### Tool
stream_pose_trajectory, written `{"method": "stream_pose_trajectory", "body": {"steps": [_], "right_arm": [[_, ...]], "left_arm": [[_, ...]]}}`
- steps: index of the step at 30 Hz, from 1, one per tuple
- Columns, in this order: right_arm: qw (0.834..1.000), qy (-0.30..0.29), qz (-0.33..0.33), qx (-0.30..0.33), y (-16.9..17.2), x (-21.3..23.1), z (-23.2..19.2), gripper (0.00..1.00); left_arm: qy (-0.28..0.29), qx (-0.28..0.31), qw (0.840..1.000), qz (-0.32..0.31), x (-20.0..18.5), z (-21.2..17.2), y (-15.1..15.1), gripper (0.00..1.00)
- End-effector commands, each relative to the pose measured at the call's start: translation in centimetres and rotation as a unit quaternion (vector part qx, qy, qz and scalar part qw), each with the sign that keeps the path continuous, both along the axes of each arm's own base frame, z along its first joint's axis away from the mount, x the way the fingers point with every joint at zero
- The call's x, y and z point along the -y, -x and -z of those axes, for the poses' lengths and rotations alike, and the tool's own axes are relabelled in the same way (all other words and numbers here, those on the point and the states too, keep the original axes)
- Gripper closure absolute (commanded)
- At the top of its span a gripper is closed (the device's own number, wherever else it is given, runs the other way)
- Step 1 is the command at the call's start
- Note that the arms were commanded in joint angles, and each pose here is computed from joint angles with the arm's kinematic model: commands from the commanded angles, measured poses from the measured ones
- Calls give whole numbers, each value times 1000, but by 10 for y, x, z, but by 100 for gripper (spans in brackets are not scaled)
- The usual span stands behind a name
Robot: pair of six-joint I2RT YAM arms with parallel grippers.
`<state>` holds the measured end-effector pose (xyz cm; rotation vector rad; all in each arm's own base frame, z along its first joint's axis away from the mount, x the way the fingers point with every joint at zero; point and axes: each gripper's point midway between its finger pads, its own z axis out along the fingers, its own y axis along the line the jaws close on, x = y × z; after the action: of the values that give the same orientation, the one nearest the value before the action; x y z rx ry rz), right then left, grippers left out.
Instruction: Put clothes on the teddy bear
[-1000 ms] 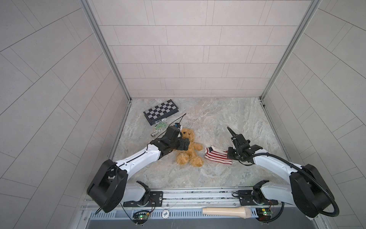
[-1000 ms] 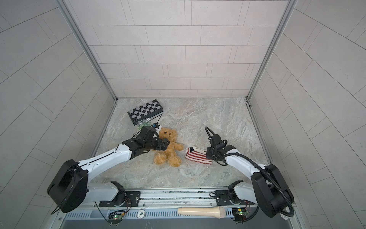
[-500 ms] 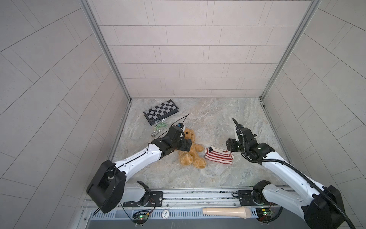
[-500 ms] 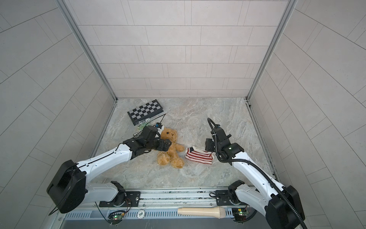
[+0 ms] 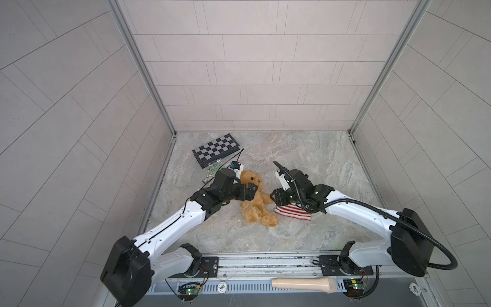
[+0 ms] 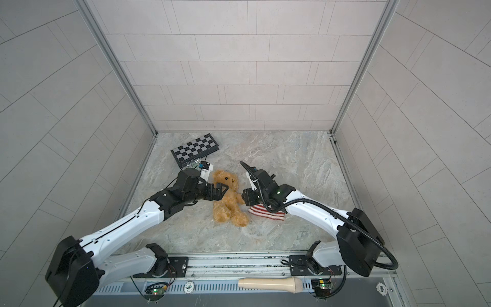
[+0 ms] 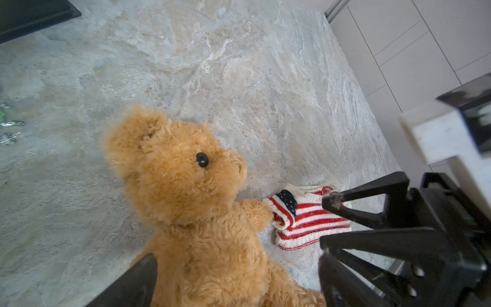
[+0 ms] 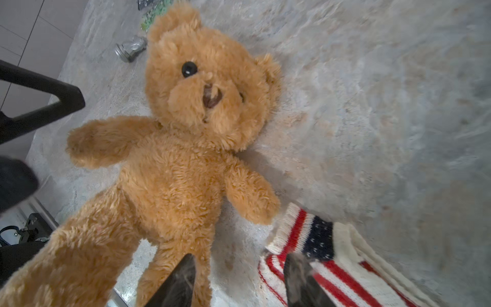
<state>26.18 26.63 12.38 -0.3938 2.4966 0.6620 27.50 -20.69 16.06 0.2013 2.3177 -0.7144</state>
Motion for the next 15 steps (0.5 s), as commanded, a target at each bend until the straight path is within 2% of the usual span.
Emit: {"method": "stream_pose_trajectory", "body": {"steps": [1,8,15], "right_arm": [[999,-37,-17,-5,2,-23,-4,45],[996,-61,-36,-49,19,-54,19,54],[987,-125,-56,-79,40,-99,19,57]], "left_arm": [[7,-24,1000,-1,-7,10,10,5],[14,-35,999,4,-8,16,13,9],[20,-48,999,-11,-19,23,3,13]]}}
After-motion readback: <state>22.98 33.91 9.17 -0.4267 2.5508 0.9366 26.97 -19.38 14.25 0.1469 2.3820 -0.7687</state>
